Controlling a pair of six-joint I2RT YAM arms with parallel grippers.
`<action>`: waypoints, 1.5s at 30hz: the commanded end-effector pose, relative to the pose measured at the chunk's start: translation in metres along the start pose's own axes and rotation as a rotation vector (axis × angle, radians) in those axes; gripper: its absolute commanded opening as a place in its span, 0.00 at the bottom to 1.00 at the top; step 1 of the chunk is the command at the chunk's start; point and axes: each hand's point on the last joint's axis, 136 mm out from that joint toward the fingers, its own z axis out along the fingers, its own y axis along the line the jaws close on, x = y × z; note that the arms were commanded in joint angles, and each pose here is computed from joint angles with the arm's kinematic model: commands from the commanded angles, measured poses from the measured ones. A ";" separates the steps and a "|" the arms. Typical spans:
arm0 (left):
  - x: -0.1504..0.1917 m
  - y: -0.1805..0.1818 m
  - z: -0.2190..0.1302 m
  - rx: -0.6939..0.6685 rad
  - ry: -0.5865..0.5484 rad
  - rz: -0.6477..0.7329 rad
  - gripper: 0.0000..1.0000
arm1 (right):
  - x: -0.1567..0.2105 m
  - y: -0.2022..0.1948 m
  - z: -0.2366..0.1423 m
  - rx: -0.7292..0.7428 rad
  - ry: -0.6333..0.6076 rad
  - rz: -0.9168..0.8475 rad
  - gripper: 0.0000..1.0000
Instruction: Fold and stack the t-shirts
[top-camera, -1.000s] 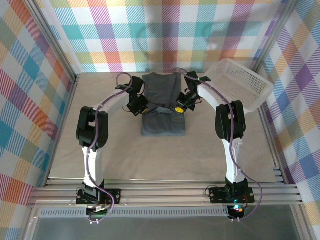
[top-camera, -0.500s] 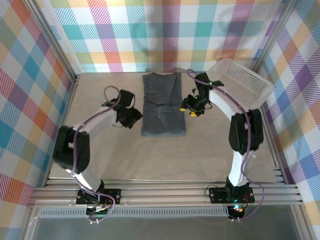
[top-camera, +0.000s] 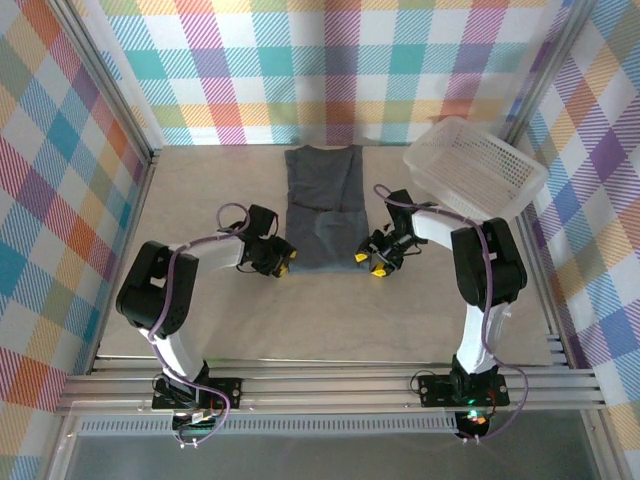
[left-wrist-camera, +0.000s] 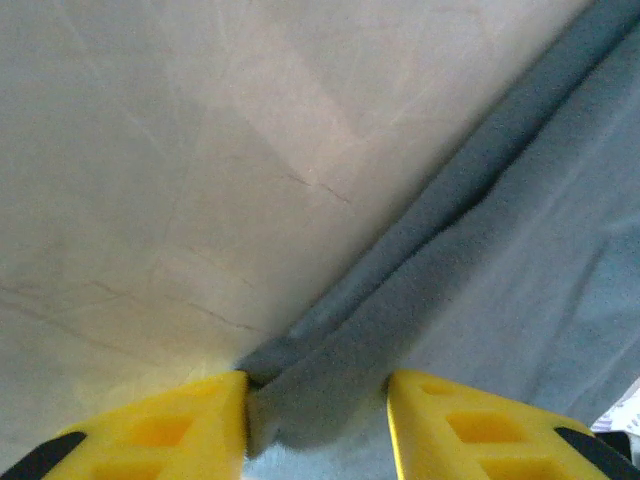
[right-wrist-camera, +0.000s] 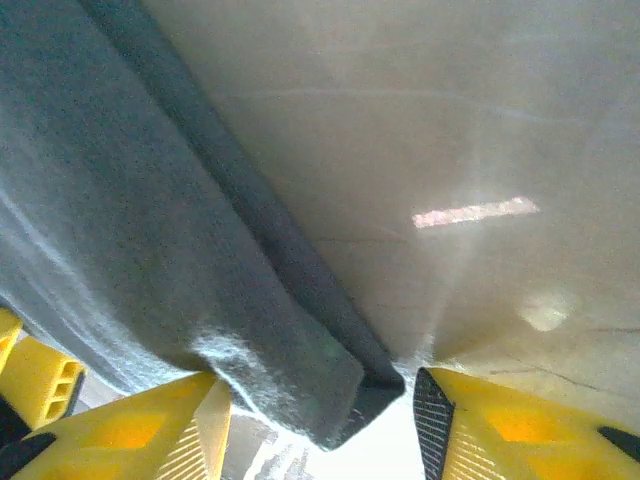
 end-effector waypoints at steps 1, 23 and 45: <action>0.009 -0.003 0.013 -0.015 0.039 0.002 0.38 | -0.004 0.011 0.003 -0.034 0.015 0.008 0.51; 0.021 -0.006 -0.032 -0.093 0.044 0.181 0.00 | 0.001 0.030 -0.030 -0.016 -0.049 -0.136 0.00; 0.092 -0.014 -0.170 0.156 0.089 0.144 0.00 | 0.116 0.073 -0.142 -0.141 -0.003 -0.202 0.00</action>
